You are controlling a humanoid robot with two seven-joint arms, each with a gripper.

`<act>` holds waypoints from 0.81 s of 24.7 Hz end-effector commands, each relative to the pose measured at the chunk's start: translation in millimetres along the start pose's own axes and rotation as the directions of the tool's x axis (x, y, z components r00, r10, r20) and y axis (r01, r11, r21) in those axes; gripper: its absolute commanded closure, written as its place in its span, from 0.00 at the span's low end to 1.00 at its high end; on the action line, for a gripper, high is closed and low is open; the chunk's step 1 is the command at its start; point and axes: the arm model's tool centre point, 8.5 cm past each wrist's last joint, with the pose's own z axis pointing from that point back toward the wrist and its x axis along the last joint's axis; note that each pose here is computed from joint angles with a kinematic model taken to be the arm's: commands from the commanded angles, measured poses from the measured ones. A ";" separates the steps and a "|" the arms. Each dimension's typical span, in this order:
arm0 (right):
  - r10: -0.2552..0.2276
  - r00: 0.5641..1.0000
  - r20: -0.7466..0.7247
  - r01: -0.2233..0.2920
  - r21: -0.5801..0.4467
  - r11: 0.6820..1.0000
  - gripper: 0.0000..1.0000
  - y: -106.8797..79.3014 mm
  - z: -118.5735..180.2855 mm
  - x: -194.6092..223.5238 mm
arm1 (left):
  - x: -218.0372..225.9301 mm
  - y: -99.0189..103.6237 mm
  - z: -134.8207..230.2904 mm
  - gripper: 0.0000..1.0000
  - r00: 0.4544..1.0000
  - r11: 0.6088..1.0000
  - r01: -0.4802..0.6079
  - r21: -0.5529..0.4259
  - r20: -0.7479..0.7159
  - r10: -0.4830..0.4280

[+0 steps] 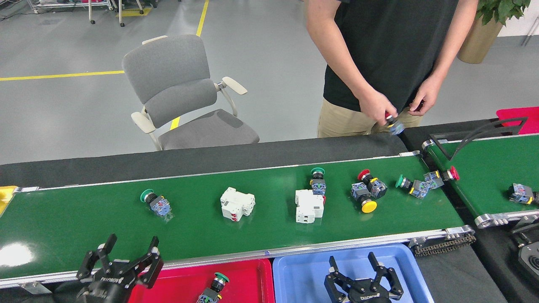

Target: Pick switch part from conveyor to tray

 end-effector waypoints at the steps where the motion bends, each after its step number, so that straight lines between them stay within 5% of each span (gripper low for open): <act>1: 0.017 0.999 -0.046 -0.017 -0.003 1.000 0.00 -7.4 -15.4 -5.4 | -5.0 0.9 -16.5 0.00 1.000 1.000 -0.005 -0.030 -0.020 0.004; 9: 0.085 0.993 -0.082 -0.082 0.039 0.996 0.00 -16.9 -91.0 -3.7 | -8.2 3.2 -69.0 0.00 0.999 0.996 -0.049 -0.075 -0.016 0.048; 14: 0.070 0.996 -0.048 -0.066 0.083 0.994 0.04 -14.1 -123.5 31.7 | -32.2 6.3 -86.9 0.01 0.996 0.994 -0.040 -0.097 -0.089 0.031; 16: 0.077 0.997 -0.028 -0.074 0.088 0.993 0.27 -13.3 -129.0 38.8 | -36.6 8.4 -98.0 0.01 0.991 0.992 -0.057 -0.110 -0.127 0.043; 18: 0.105 0.994 0.011 -0.106 0.096 0.990 0.62 -9.1 -128.0 47.9 | -45.3 7.2 -104.8 0.01 0.986 0.990 -0.064 -0.127 -0.161 0.043; 20: 0.119 0.992 0.034 -0.122 0.109 0.987 0.79 -3.1 -125.8 53.1 | -54.8 3.8 -109.1 0.01 0.980 0.988 -0.067 -0.137 -0.194 0.040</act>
